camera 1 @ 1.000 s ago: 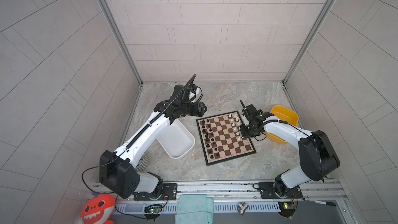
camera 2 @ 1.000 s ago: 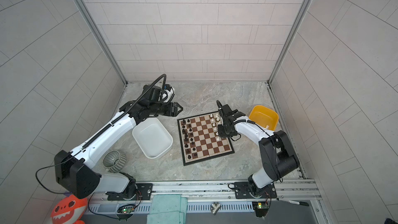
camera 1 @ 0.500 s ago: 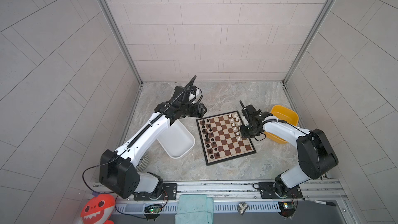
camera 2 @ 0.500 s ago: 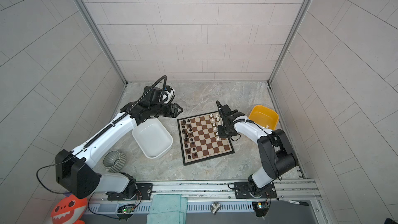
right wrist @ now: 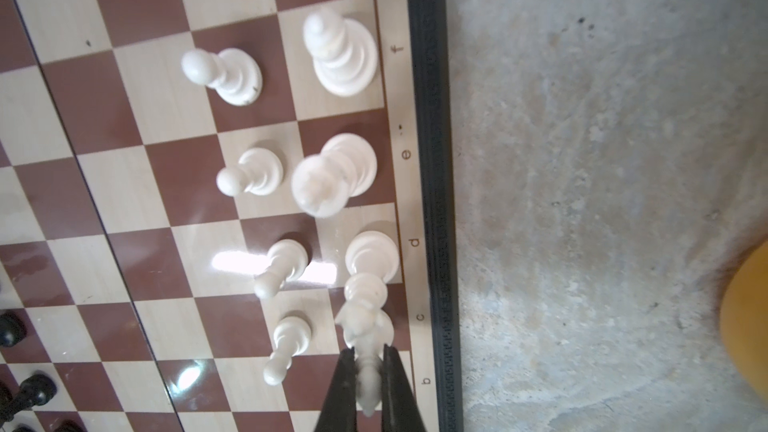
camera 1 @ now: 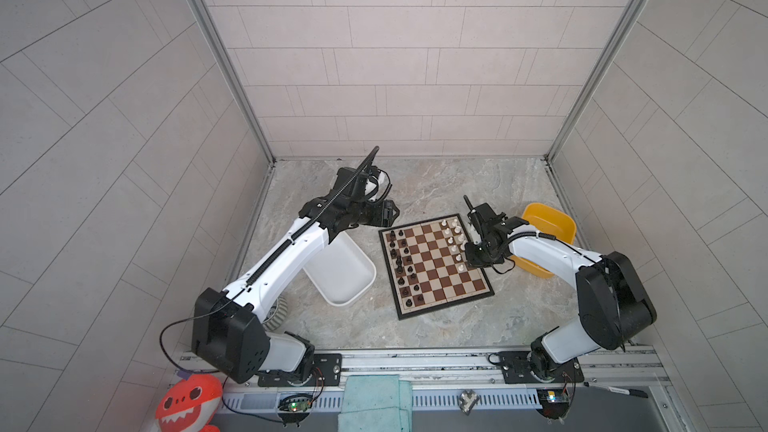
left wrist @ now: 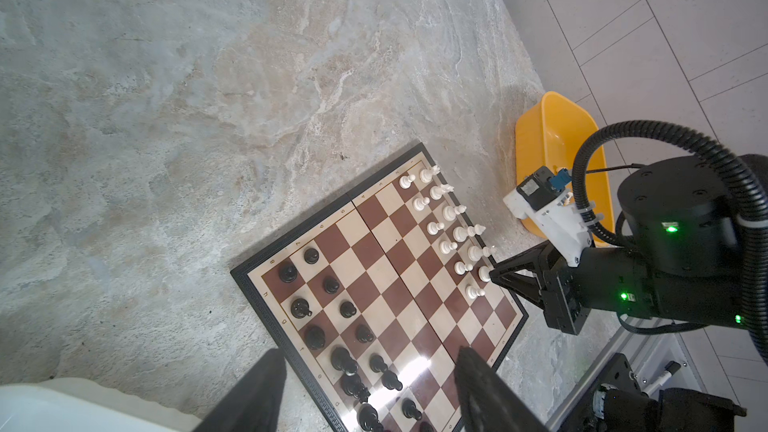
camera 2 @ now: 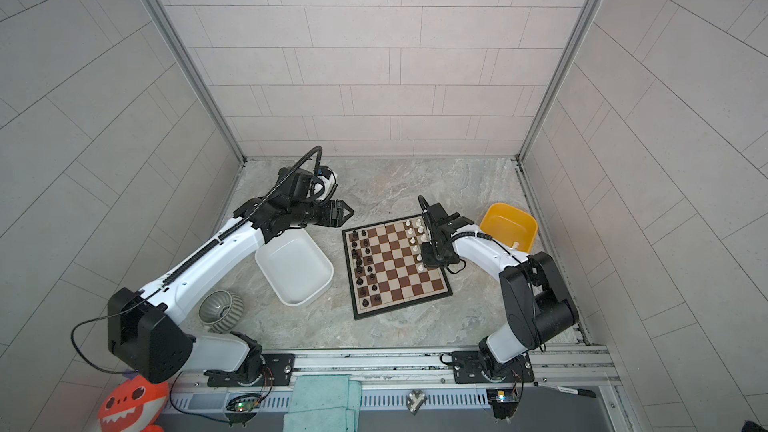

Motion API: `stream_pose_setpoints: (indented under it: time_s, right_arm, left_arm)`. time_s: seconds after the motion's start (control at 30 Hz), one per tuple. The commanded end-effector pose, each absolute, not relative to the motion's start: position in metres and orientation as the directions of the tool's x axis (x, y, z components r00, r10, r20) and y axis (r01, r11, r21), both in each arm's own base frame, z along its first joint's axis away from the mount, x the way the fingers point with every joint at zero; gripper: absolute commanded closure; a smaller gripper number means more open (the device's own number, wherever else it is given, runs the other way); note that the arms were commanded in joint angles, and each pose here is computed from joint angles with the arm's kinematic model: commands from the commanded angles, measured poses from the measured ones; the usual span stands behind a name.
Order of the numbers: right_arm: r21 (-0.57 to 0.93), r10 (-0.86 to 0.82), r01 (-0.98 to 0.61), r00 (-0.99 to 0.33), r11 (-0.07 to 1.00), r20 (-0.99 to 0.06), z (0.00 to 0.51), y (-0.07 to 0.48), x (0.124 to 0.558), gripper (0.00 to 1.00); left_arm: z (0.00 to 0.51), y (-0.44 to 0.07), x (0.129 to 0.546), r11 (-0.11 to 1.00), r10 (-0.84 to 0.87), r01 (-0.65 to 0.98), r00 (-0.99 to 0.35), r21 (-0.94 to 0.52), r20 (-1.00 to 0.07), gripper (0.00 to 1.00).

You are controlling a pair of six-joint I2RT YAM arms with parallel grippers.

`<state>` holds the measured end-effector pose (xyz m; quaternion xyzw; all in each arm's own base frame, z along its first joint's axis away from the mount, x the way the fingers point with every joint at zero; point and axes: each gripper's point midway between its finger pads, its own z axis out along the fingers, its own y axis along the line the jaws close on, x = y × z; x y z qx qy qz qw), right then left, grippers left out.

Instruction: Set up the chess pieces on the board

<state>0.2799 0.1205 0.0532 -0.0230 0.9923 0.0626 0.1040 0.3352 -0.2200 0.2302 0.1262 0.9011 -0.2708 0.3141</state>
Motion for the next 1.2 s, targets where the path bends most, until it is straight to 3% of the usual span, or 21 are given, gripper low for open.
stream_pose_setpoints:
  time_s: [0.0,0.17,0.27,0.4,0.53,0.67,0.8,0.97,1.17]
  right_arm:
    - [0.096,-0.048,-0.069,-0.978,0.993,-0.205,0.055,0.117,0.274,0.95]
    - [0.101,-0.048,-0.069,-0.980,0.993,-0.193,0.051,0.119,0.274,0.91]
    - [0.111,-0.048,-0.070,-0.980,0.991,-0.192,0.053,0.121,0.275,0.82]
    - [0.133,-0.040,-0.071,-0.974,0.989,-0.224,0.071,0.123,0.280,0.64]
    - [0.185,0.033,-0.017,-0.965,0.983,-0.261,0.104,0.112,0.283,0.59]
    - [0.156,0.214,0.164,-0.888,0.974,-0.406,0.140,0.053,0.305,0.59]
    - [0.126,0.489,0.495,-0.728,0.860,-0.480,0.147,-0.037,0.322,0.53]
    - [0.157,0.679,0.694,-0.588,0.702,-0.439,0.114,-0.095,0.330,0.62]
    - [0.072,0.710,0.724,-0.645,0.686,-0.283,0.067,-0.098,0.313,0.82]
  left_arm:
    - [0.234,-0.219,0.334,0.815,0.045,0.402,-0.762,-0.417,-0.646,0.29]
    - [0.234,-0.218,0.334,0.819,0.046,0.399,-0.762,-0.412,-0.646,0.29]
    - [0.234,-0.218,0.335,0.819,0.044,0.397,-0.763,-0.413,-0.645,0.29]
    - [0.234,-0.217,0.335,0.822,0.045,0.394,-0.765,-0.412,-0.642,0.28]
    - [0.235,-0.212,0.333,0.837,0.040,0.370,-0.776,-0.403,-0.629,0.28]
    - [0.227,-0.207,0.321,0.843,0.028,0.332,-0.812,-0.422,-0.582,0.28]
    - [0.206,-0.208,0.302,0.840,0.067,0.313,-0.871,-0.444,-0.487,0.28]
    - [0.187,-0.210,0.284,0.825,0.088,0.305,-0.901,-0.475,-0.425,0.28]
    - [0.182,-0.215,0.278,0.816,0.113,0.319,-0.906,-0.482,-0.408,0.28]
